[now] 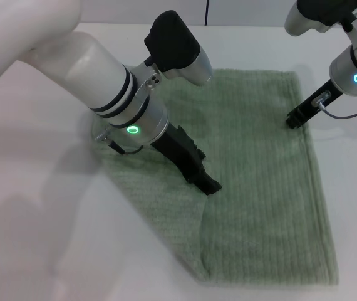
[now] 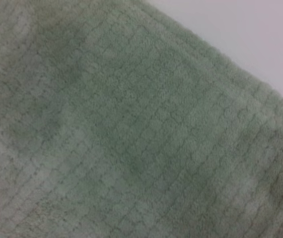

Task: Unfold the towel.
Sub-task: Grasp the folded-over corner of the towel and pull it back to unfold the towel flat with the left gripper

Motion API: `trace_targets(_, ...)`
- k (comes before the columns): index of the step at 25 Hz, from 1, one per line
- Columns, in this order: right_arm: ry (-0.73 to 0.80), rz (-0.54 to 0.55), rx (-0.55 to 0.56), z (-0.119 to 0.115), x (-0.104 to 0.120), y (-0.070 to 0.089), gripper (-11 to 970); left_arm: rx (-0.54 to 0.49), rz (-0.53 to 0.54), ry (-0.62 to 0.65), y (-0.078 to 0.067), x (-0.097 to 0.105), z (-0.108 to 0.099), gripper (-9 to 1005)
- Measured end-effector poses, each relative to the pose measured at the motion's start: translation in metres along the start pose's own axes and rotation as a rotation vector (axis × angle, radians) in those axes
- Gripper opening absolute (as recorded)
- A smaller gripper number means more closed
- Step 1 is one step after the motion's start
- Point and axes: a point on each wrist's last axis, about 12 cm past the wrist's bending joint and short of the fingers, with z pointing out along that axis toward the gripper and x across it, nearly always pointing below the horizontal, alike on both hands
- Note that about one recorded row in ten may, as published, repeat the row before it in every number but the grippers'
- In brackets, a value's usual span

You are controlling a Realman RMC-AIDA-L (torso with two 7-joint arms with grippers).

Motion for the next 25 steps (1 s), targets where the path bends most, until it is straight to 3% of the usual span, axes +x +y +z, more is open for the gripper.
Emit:
trace_targets(12,-0.001,-0.001,0.001,0.0005,0.0008,-0.0003,1,-0.019,-0.004,-0.006,0.0022,-0.0008,-0.0004,638)
trace_targets(18,0.000,-0.001,0.001,0.0007,0.0013,-0.0005,1,-0.019,0.003,0.000,0.0024,0.0001,-0.0006,404)
trace_targets(25,-0.004,-0.002,0.004,0.0006,0.0007,-0.0008,1,-0.013,0.003,-0.003,0.0029,0.0005,-0.0031,207)
